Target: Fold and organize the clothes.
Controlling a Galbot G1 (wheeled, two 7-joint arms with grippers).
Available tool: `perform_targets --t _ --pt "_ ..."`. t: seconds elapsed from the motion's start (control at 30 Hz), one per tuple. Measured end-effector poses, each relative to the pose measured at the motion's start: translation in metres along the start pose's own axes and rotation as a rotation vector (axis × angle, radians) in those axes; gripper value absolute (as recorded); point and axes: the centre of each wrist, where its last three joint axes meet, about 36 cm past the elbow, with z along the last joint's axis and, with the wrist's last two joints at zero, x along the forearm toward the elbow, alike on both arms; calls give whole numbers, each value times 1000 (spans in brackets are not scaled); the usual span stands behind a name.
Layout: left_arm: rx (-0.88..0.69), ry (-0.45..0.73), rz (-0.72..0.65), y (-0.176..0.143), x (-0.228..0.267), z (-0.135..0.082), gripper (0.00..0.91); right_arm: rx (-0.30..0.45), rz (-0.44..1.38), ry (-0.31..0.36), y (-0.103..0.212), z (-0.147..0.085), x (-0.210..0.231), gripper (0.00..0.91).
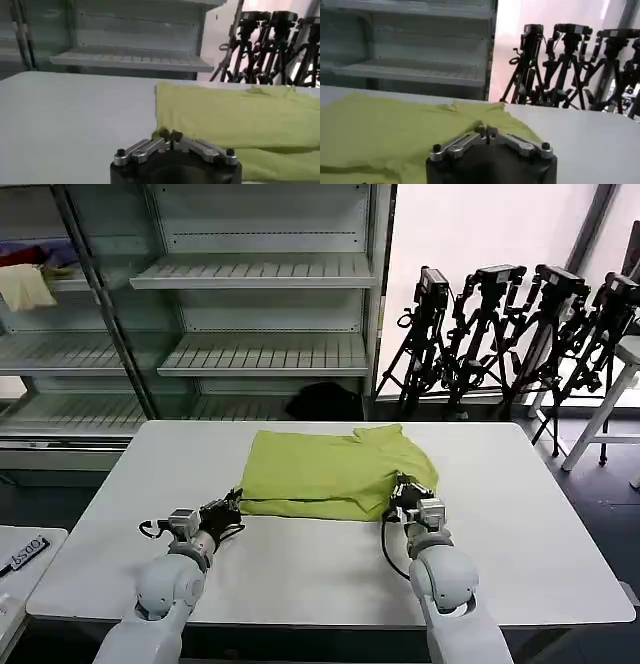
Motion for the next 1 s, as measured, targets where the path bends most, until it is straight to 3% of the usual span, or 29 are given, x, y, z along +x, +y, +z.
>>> perform_targets --t 0.43,0.9,1.0 --pt "-24 -8 -21 5 -2 5 907 18 36 13 -16 4 4 907" --pt "-47 -11 -6 1 20 2 907 -10 69 54 -45 32 57 907" --pt "-42 -1 3 -3 23 6 907 -14 81 70 -51 41 67 786"
